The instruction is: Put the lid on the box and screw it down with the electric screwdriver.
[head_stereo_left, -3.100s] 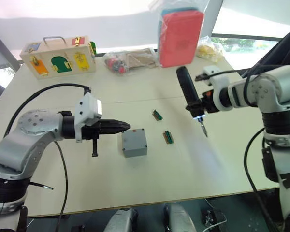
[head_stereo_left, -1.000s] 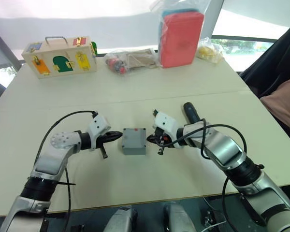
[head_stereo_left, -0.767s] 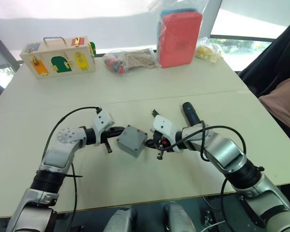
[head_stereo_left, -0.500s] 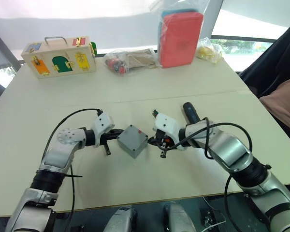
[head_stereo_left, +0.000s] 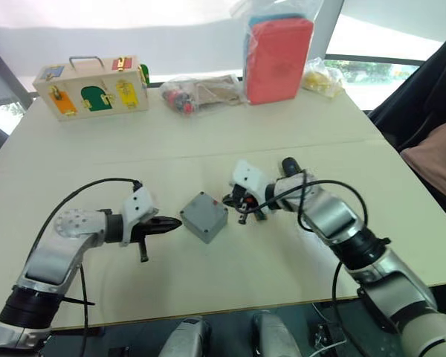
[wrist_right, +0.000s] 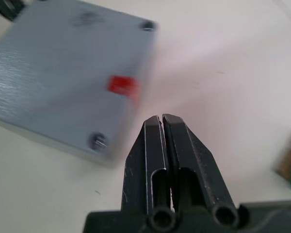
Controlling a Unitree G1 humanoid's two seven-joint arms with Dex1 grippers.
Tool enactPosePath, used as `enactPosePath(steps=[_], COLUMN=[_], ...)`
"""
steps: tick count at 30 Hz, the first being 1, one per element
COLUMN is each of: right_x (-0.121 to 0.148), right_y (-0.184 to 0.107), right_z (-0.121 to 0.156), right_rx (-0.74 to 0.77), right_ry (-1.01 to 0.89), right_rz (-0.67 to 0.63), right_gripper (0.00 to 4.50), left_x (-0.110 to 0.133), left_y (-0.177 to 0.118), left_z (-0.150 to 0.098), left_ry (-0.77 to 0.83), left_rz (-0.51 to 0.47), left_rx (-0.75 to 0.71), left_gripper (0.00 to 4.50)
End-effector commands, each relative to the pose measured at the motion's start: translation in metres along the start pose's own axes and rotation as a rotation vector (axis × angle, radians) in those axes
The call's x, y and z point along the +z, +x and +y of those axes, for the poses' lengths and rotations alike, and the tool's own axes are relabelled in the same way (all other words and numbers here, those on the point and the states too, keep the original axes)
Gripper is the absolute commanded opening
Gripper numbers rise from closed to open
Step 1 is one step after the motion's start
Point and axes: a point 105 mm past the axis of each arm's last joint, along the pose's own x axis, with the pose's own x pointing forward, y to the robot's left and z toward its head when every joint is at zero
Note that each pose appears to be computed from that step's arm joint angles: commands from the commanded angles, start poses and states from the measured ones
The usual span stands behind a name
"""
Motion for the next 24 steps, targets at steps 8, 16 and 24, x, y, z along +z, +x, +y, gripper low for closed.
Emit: enactPosePath(steps=[8, 16, 24], right_x=[0.001, 0.003, 0.007], right_y=[-0.006, -0.01, -0.011], right_z=[0.019, 0.023, 0.023], right_rx=[0.051, 0.046, 0.035], right_ry=[0.002, 0.016, 0.003], right_rz=[-0.016, -0.016, -0.019], right_gripper=[0.04, 0.04, 0.04], left_x=[0.017, 0.018, 0.014], left_y=[0.01, 0.009, 0.002], left_z=[0.005, 0.007, 0.004], left_ry=[0.036, 0.039, 0.035], left_rz=[-0.052, -0.05, -0.021], left_rx=[0.042, 0.048, 0.04], left_gripper=[0.0, 0.0, 0.0])
